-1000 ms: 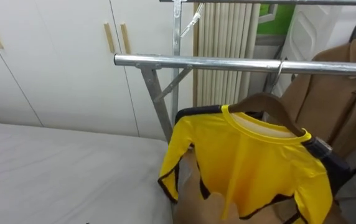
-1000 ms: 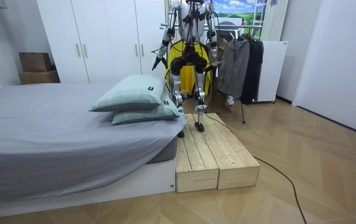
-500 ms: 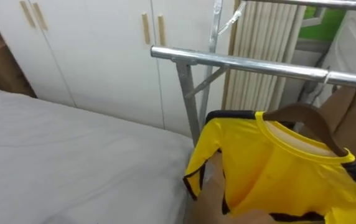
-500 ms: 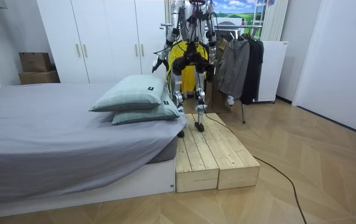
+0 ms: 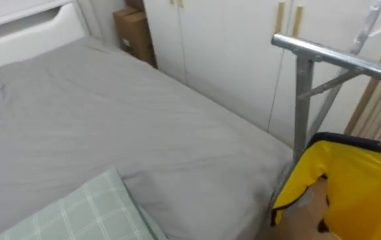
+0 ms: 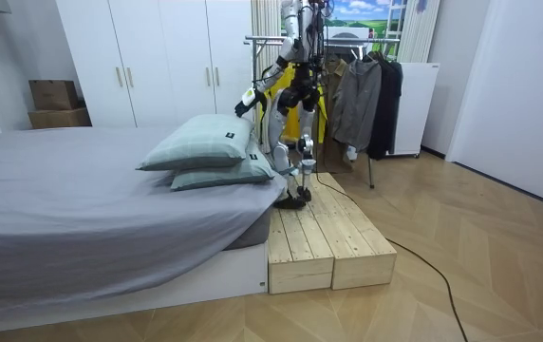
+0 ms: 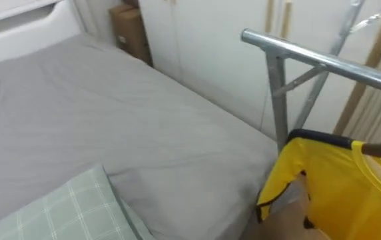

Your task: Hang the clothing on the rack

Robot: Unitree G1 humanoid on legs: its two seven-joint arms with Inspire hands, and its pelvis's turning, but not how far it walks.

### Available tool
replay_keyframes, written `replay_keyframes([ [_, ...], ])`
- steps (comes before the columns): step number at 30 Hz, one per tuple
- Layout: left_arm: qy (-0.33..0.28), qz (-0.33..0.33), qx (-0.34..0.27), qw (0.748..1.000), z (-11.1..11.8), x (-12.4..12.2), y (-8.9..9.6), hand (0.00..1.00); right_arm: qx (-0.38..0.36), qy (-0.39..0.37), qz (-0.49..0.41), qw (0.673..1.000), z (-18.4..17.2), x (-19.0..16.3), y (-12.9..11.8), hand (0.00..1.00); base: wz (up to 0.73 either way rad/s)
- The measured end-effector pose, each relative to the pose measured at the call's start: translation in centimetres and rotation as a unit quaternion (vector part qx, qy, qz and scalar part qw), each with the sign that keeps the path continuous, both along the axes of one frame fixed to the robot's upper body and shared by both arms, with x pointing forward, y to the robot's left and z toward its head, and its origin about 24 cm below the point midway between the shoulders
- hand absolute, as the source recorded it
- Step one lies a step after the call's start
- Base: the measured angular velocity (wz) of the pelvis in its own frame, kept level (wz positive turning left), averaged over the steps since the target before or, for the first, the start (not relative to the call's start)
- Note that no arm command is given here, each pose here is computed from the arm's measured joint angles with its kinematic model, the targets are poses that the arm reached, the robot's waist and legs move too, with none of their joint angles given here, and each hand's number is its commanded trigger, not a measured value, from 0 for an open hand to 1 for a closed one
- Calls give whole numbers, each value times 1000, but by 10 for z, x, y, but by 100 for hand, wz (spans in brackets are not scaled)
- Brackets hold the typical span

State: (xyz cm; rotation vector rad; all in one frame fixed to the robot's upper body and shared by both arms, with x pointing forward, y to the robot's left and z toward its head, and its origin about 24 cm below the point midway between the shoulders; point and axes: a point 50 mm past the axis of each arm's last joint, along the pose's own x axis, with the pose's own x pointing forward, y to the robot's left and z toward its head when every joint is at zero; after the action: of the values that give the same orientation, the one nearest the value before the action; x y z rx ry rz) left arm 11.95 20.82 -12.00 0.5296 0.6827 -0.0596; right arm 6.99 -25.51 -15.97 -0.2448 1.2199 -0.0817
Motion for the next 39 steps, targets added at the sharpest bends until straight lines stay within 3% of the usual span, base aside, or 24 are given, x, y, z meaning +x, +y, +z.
replay_keyframes([
  [4,-12,-14,4,1000,3,10,-2,0,-2,-8,9,1000,1,9,1,0,62],
  [9,-34,-83,22,996,8,27,-19,0,-1,-13,-15,1000,2,7,-3,0,60],
  [17,1,-57,43,997,0,13,1,0,5,-15,-20,1000,1,8,0,0,33],
  [23,-15,-25,51,998,3,15,10,0,10,-9,-33,999,-1,4,3,0,46],
  [31,-47,107,88,989,5,6,37,0,6,4,-62,998,-2,-3,1,0,15],
  [35,4,188,102,977,-9,-26,52,0,-1,20,-59,998,-3,-8,1,0,15],
  [39,54,304,101,946,-17,-66,67,0,-27,39,-57,997,-4,-21,0,0,30],
])
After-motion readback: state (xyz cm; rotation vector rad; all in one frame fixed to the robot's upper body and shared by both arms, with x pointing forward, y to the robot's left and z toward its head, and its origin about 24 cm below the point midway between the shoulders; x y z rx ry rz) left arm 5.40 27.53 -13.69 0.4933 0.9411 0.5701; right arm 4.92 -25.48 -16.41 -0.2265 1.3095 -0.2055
